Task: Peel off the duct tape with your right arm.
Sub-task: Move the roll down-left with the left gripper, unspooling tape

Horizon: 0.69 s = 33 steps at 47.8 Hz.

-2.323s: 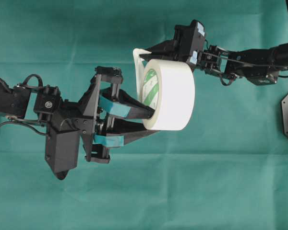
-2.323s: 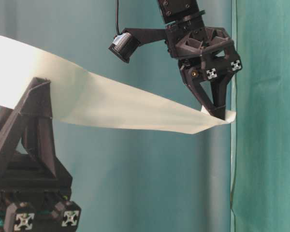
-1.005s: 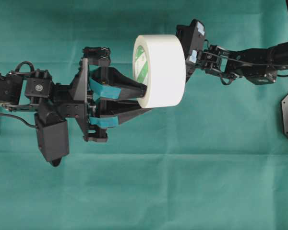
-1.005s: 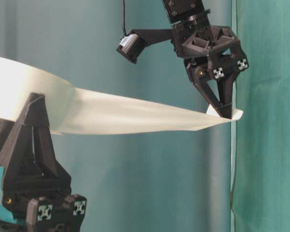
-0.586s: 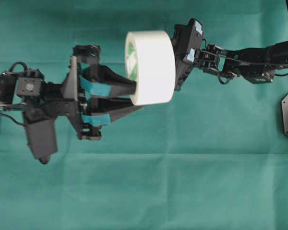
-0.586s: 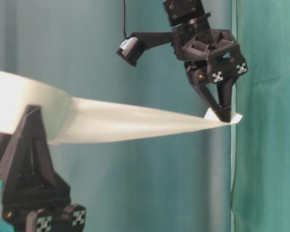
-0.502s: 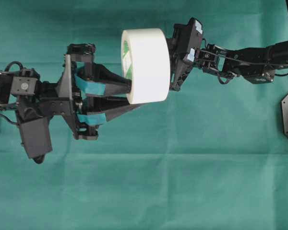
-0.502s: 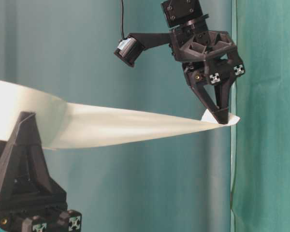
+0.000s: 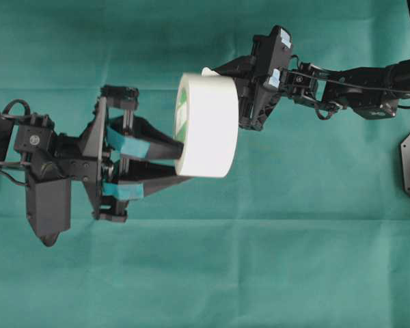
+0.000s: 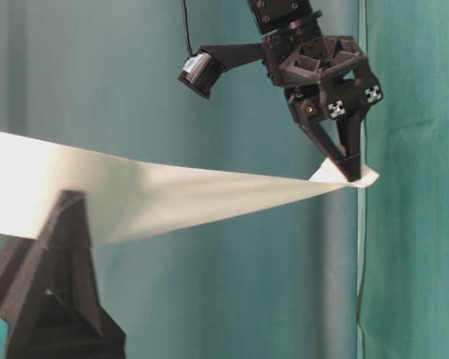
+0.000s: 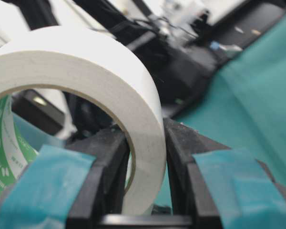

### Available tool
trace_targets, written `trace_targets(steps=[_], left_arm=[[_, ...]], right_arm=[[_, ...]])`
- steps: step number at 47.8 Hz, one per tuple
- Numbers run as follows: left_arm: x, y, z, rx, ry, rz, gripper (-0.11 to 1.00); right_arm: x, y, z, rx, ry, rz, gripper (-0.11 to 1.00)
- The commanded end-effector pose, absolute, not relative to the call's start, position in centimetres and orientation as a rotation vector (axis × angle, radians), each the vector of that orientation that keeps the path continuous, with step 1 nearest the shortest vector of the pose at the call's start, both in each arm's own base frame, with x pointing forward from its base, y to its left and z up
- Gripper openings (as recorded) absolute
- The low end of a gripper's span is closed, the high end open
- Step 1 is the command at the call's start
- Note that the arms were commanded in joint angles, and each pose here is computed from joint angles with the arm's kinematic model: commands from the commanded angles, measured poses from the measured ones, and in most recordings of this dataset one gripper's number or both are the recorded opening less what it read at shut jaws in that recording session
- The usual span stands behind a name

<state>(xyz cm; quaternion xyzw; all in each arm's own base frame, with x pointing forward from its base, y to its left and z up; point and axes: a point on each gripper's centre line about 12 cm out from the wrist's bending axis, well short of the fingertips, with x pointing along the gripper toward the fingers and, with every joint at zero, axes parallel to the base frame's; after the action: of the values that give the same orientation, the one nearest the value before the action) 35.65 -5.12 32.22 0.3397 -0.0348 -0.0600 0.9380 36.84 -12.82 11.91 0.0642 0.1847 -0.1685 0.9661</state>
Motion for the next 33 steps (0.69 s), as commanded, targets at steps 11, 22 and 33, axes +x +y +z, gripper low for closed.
trace_targets(steps=[11, 22, 33], left_arm=[[34.4, -6.4, 33.3, 0.658, -0.047, -0.18, 0.2], [34.3, -6.8, 31.8, 0.622, 0.074, -0.229, 0.2], [33.9, -7.3, 30.3, 0.624, 0.203, -0.286, 0.2]], right_arm=[[36.3, -13.3, 12.9, 0.129, 0.433, -0.35, -0.09], [36.0, -13.0, 14.1, 0.126, 0.463, -0.34, -0.09], [35.9, -12.9, 14.5, 0.126, 0.468, -0.341, -0.09]])
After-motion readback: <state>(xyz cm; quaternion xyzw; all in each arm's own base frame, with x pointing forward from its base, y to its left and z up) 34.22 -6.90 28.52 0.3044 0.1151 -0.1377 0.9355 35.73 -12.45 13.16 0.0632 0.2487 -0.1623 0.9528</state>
